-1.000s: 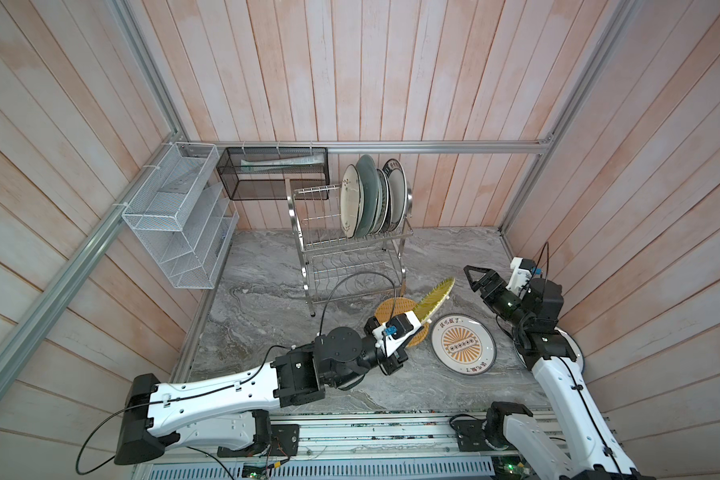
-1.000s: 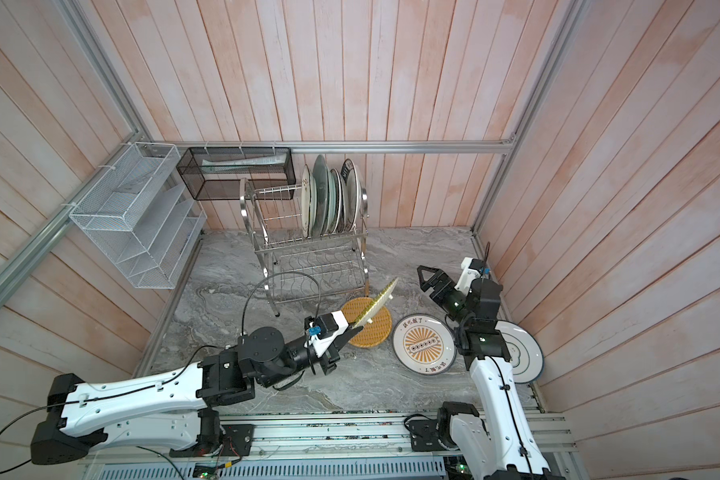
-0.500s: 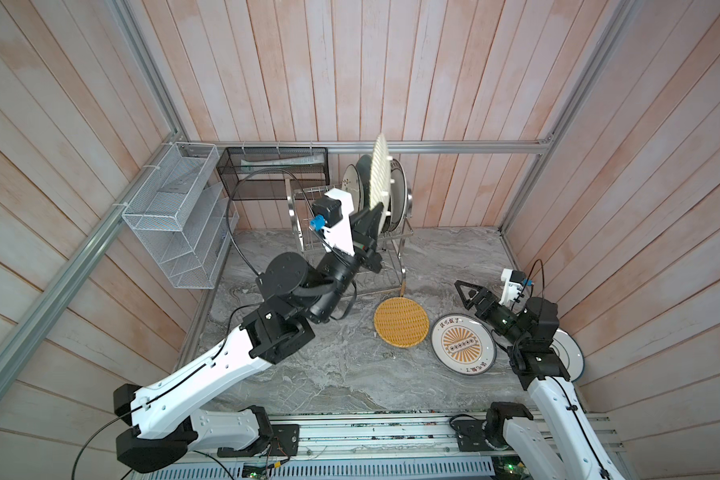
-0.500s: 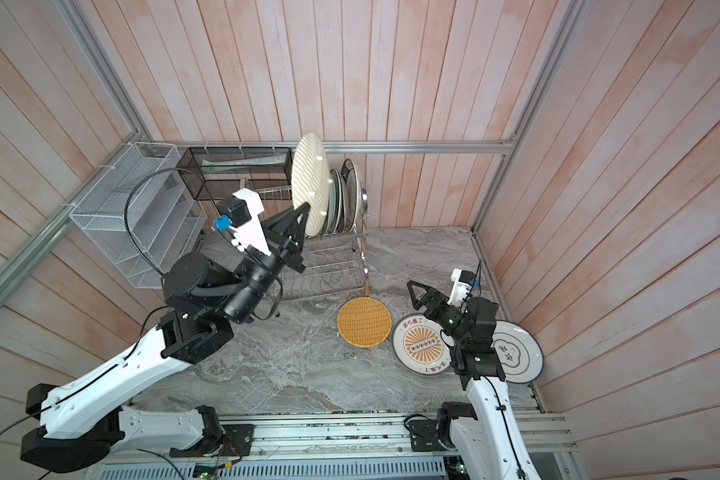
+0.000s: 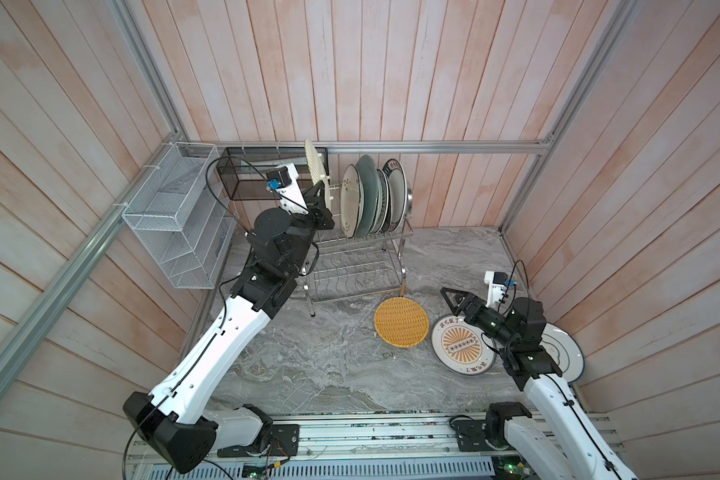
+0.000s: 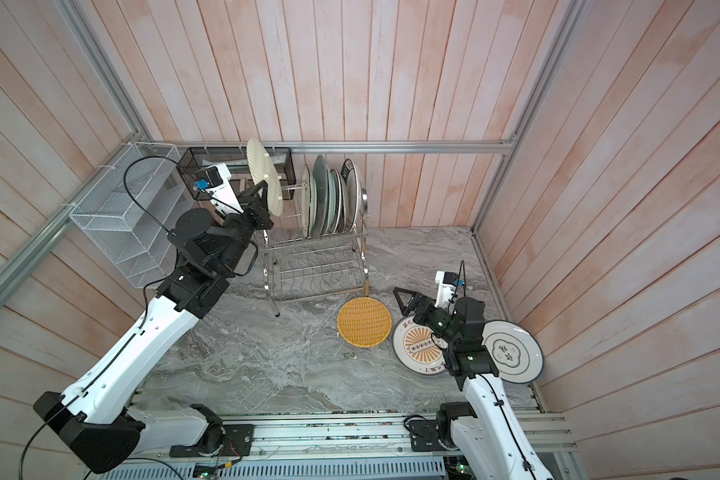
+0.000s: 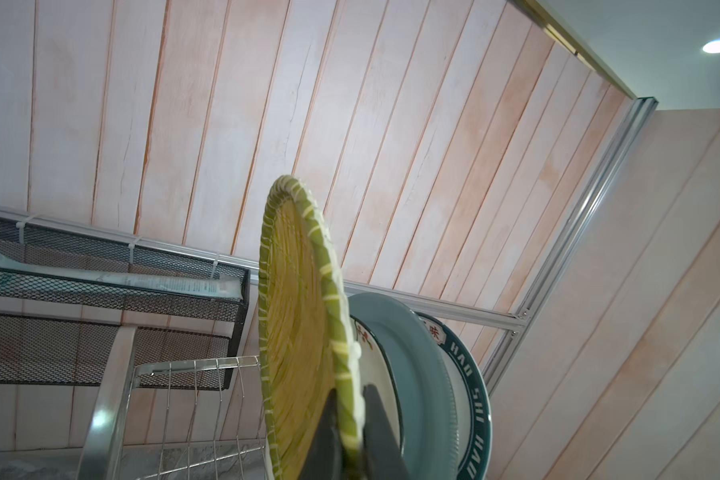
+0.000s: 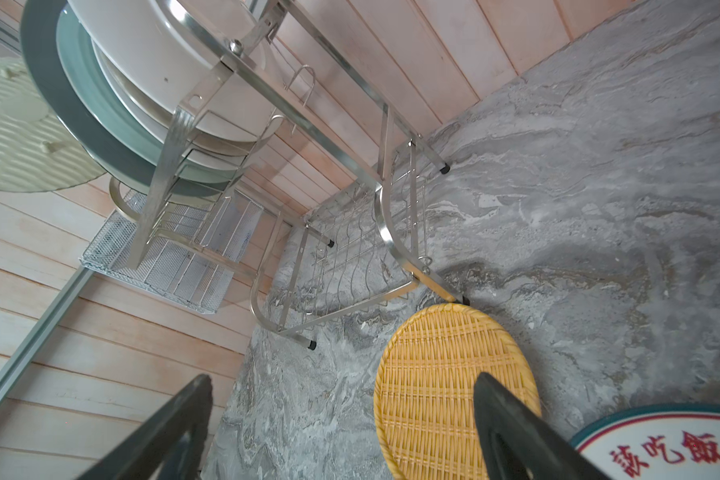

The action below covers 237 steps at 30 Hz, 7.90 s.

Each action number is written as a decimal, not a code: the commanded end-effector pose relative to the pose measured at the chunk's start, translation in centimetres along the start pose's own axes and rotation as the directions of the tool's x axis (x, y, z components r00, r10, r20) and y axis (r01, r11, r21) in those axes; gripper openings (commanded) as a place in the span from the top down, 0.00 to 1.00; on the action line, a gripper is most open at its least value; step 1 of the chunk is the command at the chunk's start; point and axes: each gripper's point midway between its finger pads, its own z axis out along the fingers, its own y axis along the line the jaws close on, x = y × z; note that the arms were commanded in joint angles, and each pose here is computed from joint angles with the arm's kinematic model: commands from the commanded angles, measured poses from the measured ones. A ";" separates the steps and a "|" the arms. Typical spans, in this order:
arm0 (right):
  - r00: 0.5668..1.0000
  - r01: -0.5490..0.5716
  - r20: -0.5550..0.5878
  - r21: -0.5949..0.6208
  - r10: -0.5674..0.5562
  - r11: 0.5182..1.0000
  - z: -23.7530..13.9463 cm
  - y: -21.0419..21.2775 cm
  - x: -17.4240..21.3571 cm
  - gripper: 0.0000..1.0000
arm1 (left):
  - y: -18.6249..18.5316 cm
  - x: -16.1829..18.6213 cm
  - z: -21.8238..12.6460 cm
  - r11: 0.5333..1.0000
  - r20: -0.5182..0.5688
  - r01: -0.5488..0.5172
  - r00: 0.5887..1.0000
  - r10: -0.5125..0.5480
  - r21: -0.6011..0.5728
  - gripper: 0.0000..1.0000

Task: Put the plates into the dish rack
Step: 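Lower the bamboo tray into the rack slot with the left gripper, then open the left gripper and pull it back from the rack, then grip the orange woven tray's edge with the right gripper while the left lowers, then tilt the orange tray up on edge with the right gripper while the left approaches, then grasp the orange tray's top rim with the left gripper while the right holds it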

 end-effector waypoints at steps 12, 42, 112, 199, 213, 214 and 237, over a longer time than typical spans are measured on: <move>0.999 0.025 -0.022 -0.014 -0.025 1.000 0.1 -0.3 1.5 0.02 | 1.4 7.3 5.7 0.999 -0.169 0.009 0.985 -0.018 -0.052 1.00; 0.998 -0.019 -0.066 -0.010 0.019 1.000 0.7 -1.4 3.3 0.02 | 1.2 7.0 4.2 0.991 -0.156 -0.085 0.985 0.068 -0.106 1.00; 0.957 0.039 -0.289 0.220 0.027 0.975 2.6 -7.9 7.6 0.05 | -2.4 8.3 -10.7 0.938 -0.306 -0.025 0.942 0.138 0.346 0.04; 0.898 -0.363 -0.132 0.314 0.419 0.877 1.7 -2.8 2.2 1.00 | -14.8 33.4 -17.8 0.380 0.135 -0.693 0.565 0.814 0.613 0.02; 0.881 -0.417 -0.090 0.313 0.464 0.853 0.8 -2.2 1.4 1.00 | -16.2 36.3 -14.9 0.253 0.194 -0.809 0.407 0.893 0.531 0.43; 0.880 -0.419 -0.091 0.314 0.466 0.852 0.8 -2.2 1.5 1.00 | -16.2 36.5 -14.7 0.248 0.192 -0.811 0.400 0.896 0.530 0.49; 0.894 -0.409 -0.089 0.233 0.438 0.882 -0.2 -0.4 1.3 0.78 | -15.8 33.4 -14.8 0.290 0.176 -0.814 0.425 0.888 0.503 1.00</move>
